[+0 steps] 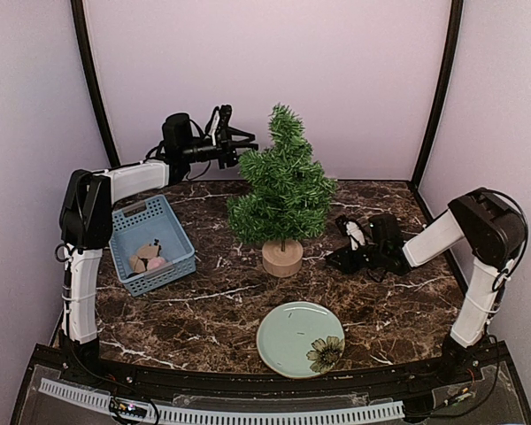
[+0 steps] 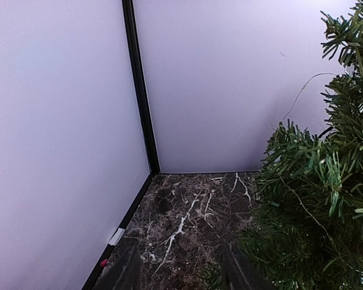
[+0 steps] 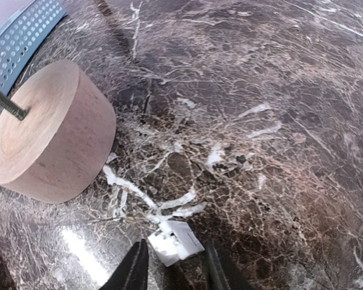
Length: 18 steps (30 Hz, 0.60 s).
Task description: Decorate the small christmas tree
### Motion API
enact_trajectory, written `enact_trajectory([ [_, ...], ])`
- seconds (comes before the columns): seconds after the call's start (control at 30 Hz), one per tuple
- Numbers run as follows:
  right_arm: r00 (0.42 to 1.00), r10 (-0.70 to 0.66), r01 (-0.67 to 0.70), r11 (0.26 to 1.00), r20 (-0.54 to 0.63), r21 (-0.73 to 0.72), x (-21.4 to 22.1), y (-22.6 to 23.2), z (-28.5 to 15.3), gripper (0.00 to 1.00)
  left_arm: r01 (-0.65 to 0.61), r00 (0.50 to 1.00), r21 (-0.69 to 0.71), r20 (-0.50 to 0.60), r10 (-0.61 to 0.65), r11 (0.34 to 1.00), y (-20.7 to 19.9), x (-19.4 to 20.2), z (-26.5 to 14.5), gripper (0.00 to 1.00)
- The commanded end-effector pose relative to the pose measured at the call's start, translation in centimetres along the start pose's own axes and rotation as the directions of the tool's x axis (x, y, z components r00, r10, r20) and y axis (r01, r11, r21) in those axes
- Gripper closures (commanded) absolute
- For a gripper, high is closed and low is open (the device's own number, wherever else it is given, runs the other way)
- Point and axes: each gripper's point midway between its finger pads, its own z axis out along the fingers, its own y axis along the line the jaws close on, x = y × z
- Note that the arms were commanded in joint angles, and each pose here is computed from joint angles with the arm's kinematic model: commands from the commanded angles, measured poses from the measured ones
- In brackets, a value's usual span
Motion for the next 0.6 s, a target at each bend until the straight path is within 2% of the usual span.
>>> enact_trajectory([
  [0.0,1.0,-0.03,0.03,0.999,0.01,-0.02,-0.6,0.6,0.4,0.71,-0.086,0.995,0.005,0.053,0.085,0.996,-0.9,-4.4,-0.8,0.54],
  [0.1,0.999,-0.037,0.037,0.999,0.013,-0.028,-0.6,0.8,0.3,0.79,-0.085,0.995,0.004,0.052,0.085,0.996,-0.9,-4.3,-0.8,0.54],
  [0.27,0.999,-0.044,0.045,0.999,0.03,-0.016,-1.2,0.8,-0.2,0.87,-0.081,0.995,0.002,0.054,0.08,0.997,-0.8,-4.4,-0.8,0.54],
  [0.57,0.995,-0.069,0.067,0.997,0.077,0.028,-3.1,0.9,-2.2,0.91,-0.08,0.996,-0.007,0.049,0.08,0.997,-0.9,-4.4,-1.0,0.55],
])
